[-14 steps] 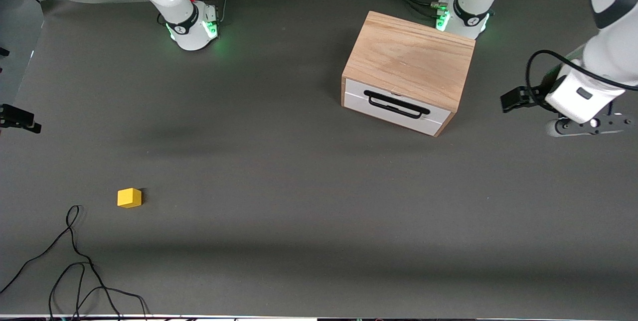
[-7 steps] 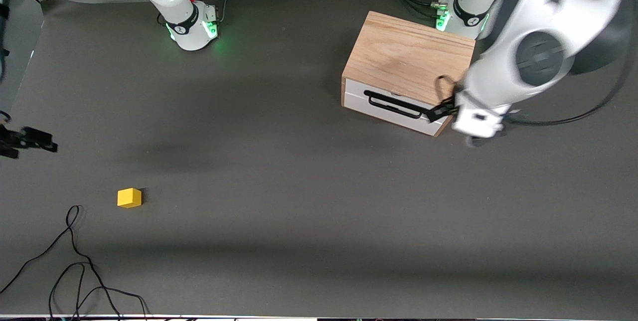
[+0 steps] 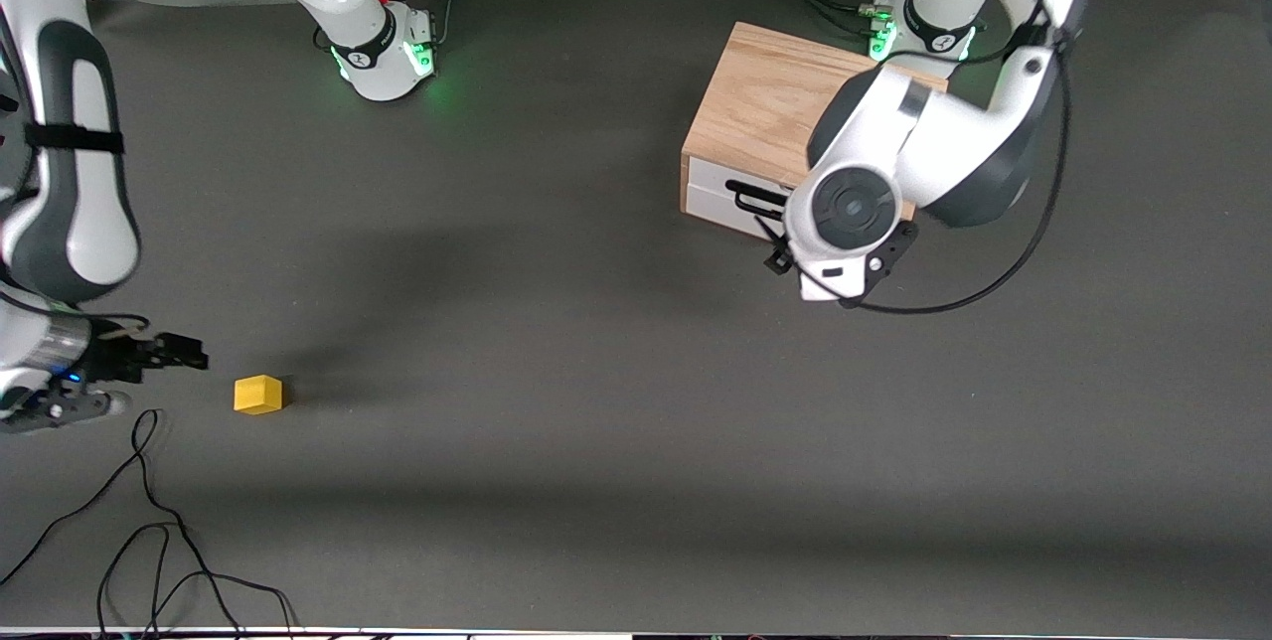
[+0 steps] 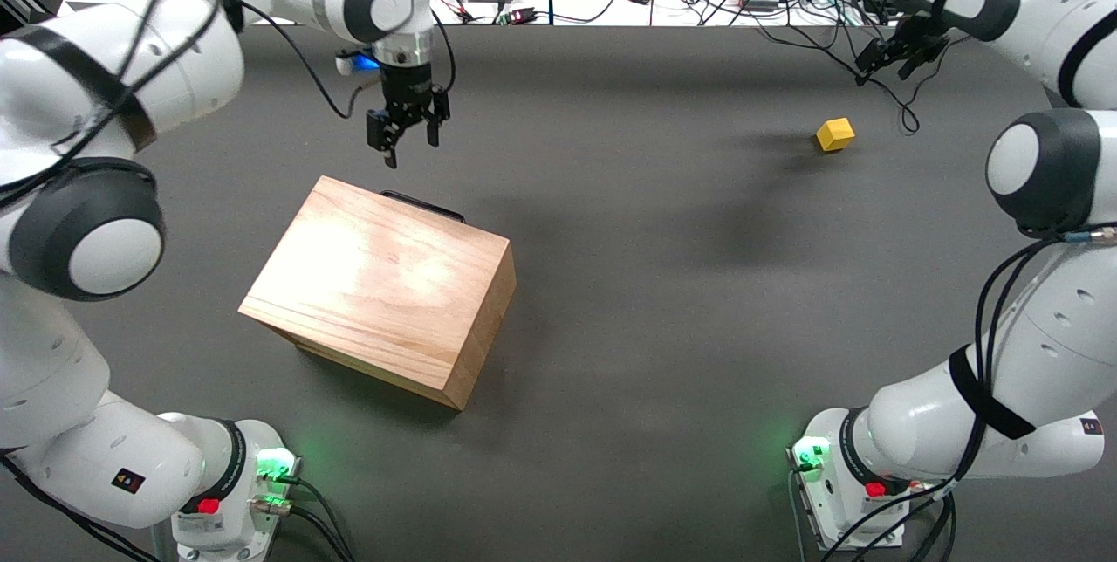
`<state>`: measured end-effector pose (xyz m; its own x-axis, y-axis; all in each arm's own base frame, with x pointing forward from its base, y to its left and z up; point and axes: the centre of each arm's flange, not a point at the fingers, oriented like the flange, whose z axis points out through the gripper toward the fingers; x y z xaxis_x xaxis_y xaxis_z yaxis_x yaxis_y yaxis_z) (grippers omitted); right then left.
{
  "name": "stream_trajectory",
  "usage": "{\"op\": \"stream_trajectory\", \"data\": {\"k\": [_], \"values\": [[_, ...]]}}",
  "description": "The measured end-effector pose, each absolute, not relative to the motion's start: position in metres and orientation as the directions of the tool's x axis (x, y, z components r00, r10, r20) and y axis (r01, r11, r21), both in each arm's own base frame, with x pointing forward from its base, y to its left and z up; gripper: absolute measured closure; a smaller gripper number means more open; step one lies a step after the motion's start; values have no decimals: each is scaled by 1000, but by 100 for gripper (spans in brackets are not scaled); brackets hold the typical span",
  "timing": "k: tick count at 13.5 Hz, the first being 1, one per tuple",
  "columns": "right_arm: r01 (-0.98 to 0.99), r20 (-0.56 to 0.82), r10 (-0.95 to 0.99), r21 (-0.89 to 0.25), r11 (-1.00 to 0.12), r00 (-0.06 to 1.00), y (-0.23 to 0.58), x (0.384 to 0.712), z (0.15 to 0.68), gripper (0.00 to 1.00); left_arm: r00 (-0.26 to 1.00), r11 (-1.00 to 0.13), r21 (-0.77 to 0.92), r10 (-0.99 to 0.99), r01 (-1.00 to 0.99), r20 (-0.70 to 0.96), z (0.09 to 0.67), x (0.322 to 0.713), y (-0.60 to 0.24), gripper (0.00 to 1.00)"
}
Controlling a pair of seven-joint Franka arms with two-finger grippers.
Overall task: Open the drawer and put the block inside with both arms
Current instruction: 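Hook the drawer handle with the left gripper while the right gripper reaches the cube, then grasp the yellow cube with the right gripper while the left gripper pulls the drawer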
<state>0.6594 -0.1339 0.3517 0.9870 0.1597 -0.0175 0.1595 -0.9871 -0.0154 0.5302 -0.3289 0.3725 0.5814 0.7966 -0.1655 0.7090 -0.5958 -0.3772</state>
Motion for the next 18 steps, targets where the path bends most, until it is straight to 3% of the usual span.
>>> {"op": "stream_trajectory", "data": {"k": [4, 8, 15, 16, 18], "values": [[145, 12, 145, 7, -989, 989, -138, 661, 282, 0, 513, -508, -439, 850, 741, -120, 313, 521, -358, 0], [112, 26, 112, -10, -994, 993, -133, 650, 214, 0, 496, -484, -477, 861, 734, -111, 289, 518, -355, 0], [122, 19, 121, -16, -992, 992, -122, 651, 199, 1, 474, -458, -482, 875, 747, -96, 269, 514, -347, 0], [122, 19, 121, -16, -992, 992, -122, 651, 199, 5, 472, -457, -471, 877, 754, -96, 267, 516, -346, 0], [123, 19, 123, -16, -992, 992, -122, 651, 199, 32, 464, -453, -455, 881, 767, -93, 265, 519, -345, 0]]}}
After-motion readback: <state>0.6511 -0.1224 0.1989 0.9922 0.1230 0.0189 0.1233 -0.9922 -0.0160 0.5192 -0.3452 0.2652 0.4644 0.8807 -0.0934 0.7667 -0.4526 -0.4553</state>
